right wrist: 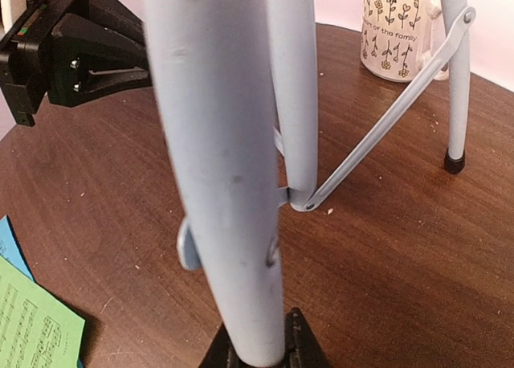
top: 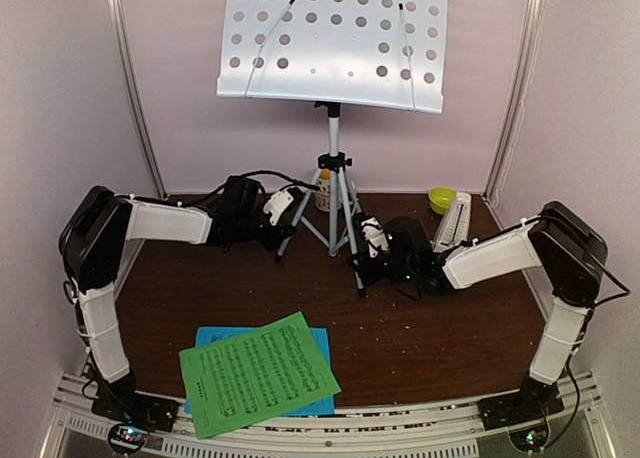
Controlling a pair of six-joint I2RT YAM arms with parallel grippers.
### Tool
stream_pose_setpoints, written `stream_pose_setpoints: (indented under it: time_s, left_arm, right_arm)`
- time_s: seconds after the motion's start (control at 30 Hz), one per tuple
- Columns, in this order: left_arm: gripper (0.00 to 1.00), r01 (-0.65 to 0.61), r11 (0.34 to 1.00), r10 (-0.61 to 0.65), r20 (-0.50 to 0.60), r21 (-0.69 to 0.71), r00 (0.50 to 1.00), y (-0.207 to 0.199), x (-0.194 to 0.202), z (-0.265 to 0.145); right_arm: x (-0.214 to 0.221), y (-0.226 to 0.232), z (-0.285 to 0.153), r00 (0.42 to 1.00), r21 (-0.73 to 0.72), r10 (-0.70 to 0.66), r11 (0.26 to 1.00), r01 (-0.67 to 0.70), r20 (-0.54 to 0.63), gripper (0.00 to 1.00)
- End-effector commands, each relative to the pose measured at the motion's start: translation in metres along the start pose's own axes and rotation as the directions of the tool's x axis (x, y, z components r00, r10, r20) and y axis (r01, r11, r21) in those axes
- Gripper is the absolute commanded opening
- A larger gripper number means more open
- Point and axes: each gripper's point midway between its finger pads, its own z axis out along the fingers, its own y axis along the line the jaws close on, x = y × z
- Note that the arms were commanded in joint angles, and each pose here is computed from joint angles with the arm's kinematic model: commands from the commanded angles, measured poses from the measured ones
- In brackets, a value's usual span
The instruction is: Set up the instrument practice props
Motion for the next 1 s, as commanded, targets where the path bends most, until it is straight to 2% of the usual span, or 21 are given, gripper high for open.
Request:
stream_pose_setpoints:
  time_s: [0.0, 0.23, 0.4, 0.47, 0.73, 0.87, 0.97]
  left_arm:
    - [0.00, 0.050, 0.997, -0.054, -0.078, -0.054, 0.995, 0.022, 0.031, -0.021]
    - [0.00, 0.065, 0.997, -0.071, -0.136, -0.045, 0.988, 0.012, 0.062, -0.043]
    - [0.00, 0.073, 0.995, -0.085, -0.177, -0.071, 0.980, 0.011, 0.085, -0.049]
    - [0.00, 0.072, 0.995, -0.083, -0.171, -0.070, 0.982, 0.013, 0.081, -0.046]
    - [0.00, 0.068, 0.996, -0.076, -0.126, -0.063, 0.989, 0.034, 0.046, -0.010]
    - [0.00, 0.080, 0.995, -0.086, -0.096, -0.058, 0.992, 0.043, 0.030, 0.003]
    - [0.00, 0.088, 0.996, -0.091, -0.121, -0.032, 0.988, 0.043, 0.032, 0.006]
  right_arm:
    - [0.057, -0.035, -0.018, 0.972, 0.113, 0.197, 0.976, -0.183, -0.128, 0.00]
    - [0.102, -0.004, -0.027, 0.938, 0.050, 0.269, 0.963, -0.264, -0.218, 0.00]
    - [0.127, -0.009, -0.036, 0.916, 0.081, 0.308, 0.952, -0.297, -0.258, 0.00]
    - [0.126, -0.011, -0.035, 0.916, 0.090, 0.305, 0.952, -0.292, -0.260, 0.00]
    - [0.077, -0.027, 0.002, 0.940, 0.118, 0.282, 0.957, -0.263, -0.191, 0.00]
    - [0.079, -0.027, 0.007, 0.938, 0.103, 0.284, 0.958, -0.269, -0.199, 0.00]
    - [0.084, -0.028, 0.003, 0.933, 0.105, 0.291, 0.956, -0.274, -0.211, 0.00]
